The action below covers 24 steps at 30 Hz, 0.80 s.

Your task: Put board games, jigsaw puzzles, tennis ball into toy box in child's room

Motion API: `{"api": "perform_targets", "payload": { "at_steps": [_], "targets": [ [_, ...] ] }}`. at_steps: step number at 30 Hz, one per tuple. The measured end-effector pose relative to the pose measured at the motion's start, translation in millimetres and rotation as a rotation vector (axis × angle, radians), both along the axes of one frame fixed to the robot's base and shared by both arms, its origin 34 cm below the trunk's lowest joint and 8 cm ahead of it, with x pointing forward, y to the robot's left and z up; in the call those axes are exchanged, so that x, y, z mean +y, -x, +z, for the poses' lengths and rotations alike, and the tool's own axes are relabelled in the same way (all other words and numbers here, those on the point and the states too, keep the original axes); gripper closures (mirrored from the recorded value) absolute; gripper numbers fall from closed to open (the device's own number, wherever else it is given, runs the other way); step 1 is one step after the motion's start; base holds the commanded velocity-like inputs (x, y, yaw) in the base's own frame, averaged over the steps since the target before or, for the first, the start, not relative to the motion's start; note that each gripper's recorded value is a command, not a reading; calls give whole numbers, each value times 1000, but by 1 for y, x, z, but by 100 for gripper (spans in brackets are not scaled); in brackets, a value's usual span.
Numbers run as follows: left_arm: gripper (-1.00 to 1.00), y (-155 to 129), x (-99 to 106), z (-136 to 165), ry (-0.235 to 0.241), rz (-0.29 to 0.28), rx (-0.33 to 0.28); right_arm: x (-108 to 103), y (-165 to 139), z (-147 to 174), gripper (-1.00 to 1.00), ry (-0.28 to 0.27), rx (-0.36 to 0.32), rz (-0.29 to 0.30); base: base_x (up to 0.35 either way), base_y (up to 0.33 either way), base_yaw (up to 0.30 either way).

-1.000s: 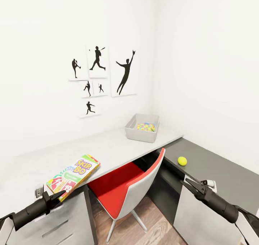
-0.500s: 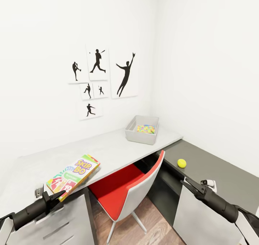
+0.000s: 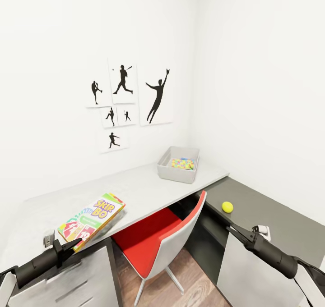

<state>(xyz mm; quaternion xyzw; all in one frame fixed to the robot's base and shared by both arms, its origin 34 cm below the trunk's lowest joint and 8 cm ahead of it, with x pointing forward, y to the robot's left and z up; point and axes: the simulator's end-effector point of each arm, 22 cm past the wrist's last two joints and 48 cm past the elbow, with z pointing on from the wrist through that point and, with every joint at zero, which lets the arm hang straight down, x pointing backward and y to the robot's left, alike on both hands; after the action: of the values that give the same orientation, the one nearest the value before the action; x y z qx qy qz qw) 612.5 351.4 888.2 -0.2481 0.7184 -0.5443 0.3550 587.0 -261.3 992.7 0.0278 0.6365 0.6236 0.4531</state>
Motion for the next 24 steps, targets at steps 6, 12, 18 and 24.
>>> {"api": "perform_targets", "payload": {
  "at_steps": [6, 12, 18, 24],
  "targets": [
    [100, 0, 0, 9, -1, -1, -1, -13, -16, -21, -100, 102, 108, -83, 0, 0, 0],
    [100, 1, 0, 17, -2, -2, -1, -15, -18, -13, -100, 122, 115, -94, 0, 0, 0],
    [100, 2, 0, 26, -2, -3, -1, -14, -17, -2, -100, 122, 105, -91, 0, 0, 0],
    [100, 4, -2, 34, 17, -14, 14, -11, -15, 15, -100, 128, 78, -84, 0, 0, -10]
  ]
}}
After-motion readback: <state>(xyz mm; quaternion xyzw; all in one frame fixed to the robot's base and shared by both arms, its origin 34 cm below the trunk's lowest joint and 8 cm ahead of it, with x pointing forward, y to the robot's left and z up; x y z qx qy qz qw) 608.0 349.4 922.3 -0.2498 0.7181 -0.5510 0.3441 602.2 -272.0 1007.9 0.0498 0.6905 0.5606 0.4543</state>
